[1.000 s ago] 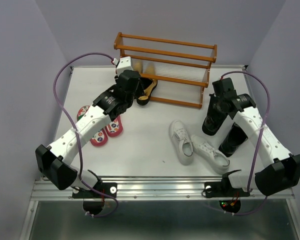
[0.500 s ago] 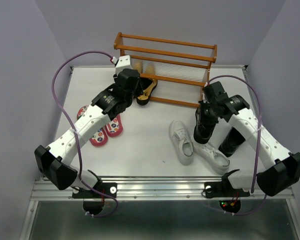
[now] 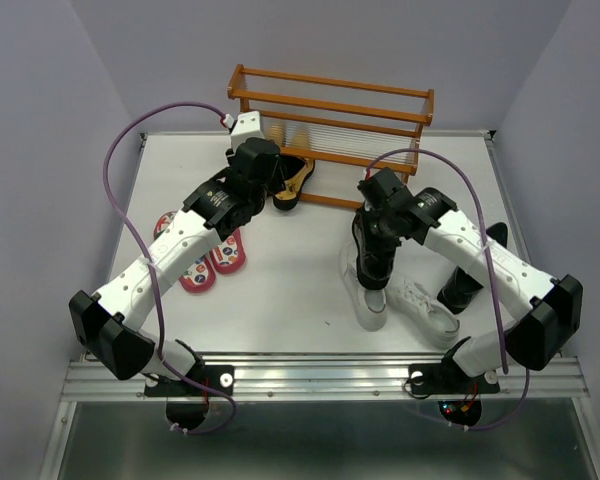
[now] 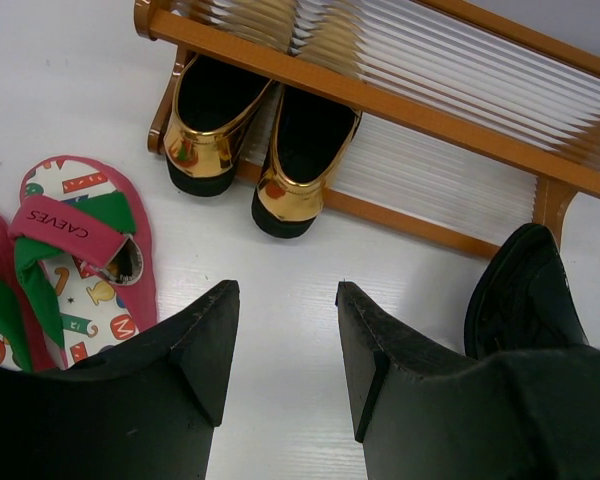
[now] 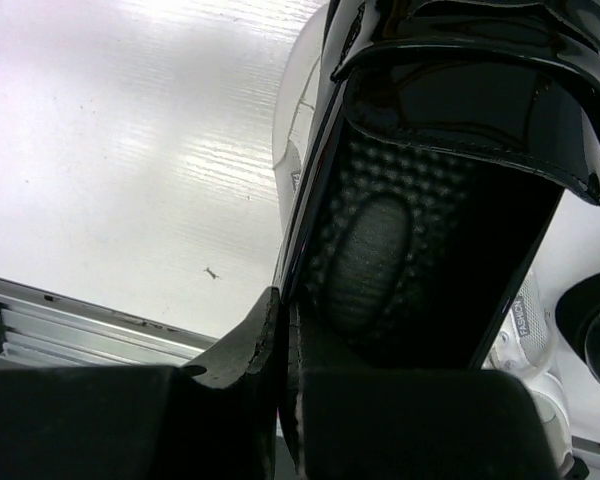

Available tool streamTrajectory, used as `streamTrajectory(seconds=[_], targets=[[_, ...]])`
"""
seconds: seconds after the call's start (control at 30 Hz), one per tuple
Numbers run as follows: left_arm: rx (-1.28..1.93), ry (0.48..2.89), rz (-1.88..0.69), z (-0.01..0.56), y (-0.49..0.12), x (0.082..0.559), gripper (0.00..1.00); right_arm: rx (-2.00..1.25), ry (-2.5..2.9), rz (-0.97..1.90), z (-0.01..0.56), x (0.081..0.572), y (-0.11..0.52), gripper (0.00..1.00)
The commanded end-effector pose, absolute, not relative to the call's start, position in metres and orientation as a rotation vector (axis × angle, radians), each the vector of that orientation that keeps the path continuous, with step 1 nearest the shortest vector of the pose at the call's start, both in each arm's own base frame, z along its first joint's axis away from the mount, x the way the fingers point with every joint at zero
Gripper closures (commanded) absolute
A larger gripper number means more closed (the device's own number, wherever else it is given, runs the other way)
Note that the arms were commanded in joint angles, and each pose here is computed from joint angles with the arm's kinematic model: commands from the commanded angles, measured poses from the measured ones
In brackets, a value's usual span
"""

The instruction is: Place and organize the shoes onto the shoe shelf

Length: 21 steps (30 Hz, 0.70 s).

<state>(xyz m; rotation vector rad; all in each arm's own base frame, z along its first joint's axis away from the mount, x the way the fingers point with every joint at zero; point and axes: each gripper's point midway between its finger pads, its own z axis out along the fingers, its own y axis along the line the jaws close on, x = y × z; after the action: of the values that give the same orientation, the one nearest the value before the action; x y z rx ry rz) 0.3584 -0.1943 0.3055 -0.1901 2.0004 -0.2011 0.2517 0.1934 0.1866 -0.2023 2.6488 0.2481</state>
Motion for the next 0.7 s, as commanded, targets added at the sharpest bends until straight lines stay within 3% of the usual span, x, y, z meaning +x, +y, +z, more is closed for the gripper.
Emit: streamTrajectory(seconds=[0.0,0.67], targets=[[-0.212,1.927,-0.213,0.336,-0.187,0.356,0.45,-0.17,2.407,0.264,0.226,0.293,0.209,0.99],[-0.203,1.938,-0.159,0.328,-0.186,0.363,0.45,-0.209,2.276,0.136,0.22,0.364,0.233,0.99]])
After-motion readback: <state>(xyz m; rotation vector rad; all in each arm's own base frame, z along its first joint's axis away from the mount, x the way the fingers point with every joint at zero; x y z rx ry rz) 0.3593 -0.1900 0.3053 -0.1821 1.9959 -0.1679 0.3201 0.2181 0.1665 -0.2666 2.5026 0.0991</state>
